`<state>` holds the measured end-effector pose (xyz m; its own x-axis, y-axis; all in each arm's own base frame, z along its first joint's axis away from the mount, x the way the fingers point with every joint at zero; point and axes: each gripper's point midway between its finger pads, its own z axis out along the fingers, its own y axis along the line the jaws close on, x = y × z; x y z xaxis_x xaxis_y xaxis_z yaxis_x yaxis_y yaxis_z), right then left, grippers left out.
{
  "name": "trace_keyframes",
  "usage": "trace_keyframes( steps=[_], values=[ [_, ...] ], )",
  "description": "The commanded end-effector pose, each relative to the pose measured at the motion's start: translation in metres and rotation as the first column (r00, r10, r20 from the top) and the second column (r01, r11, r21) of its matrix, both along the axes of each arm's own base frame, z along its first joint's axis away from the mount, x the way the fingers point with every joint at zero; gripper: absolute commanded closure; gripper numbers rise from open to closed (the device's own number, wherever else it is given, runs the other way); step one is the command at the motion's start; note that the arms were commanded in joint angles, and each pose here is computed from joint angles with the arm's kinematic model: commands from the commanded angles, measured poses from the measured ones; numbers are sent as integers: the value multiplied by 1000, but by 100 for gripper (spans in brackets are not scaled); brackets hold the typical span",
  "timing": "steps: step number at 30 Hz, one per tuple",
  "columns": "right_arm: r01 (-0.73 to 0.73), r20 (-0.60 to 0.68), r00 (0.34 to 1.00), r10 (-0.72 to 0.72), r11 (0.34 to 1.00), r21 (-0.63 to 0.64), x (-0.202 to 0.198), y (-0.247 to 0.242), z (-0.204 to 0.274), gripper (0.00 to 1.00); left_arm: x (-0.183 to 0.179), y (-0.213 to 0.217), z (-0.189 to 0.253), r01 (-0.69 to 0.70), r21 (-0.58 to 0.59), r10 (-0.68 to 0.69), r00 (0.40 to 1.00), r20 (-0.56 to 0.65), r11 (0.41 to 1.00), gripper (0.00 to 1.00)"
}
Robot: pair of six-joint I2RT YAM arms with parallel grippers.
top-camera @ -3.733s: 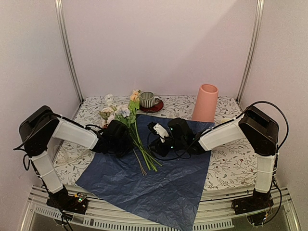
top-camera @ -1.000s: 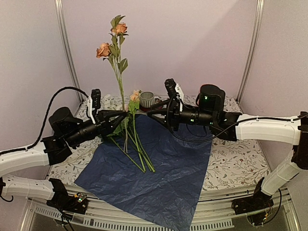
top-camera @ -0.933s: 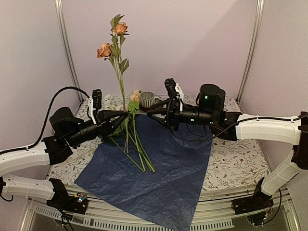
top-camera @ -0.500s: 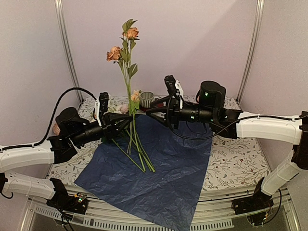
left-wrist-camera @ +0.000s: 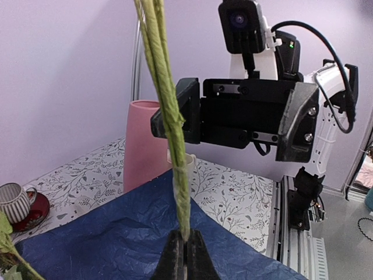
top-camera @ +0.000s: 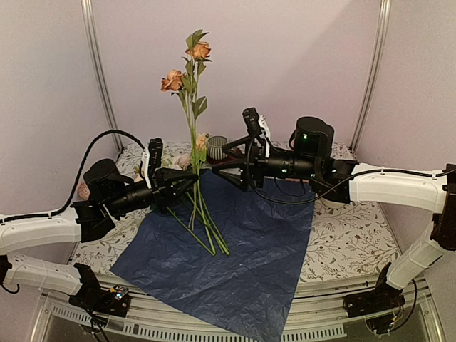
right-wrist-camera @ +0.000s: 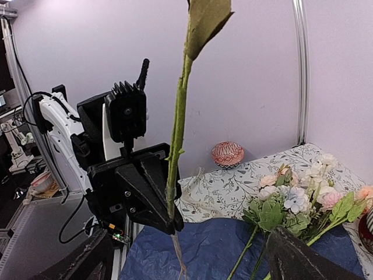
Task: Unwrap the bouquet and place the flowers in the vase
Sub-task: Pass from the left arm to the right
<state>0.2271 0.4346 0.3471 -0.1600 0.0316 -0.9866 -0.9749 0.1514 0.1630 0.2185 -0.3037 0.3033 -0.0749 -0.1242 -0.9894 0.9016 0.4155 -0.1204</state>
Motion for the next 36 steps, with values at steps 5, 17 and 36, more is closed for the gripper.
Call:
trace_keyframes(
  steps=[5,17,36],
  values=[
    [-32,-1,999,32,999,36,-2,4,12,9,-7,-5,13,33,-22,-32,998,48,999,100],
    [-40,-20,999,41,998,48,0,5,13,24,-6,-10,9,51,-10,-50,998,48,999,100],
    [-124,-50,990,128,990,73,-2,18,17,64,-13,-26,1,139,18,-139,990,28,990,100]
  ],
)
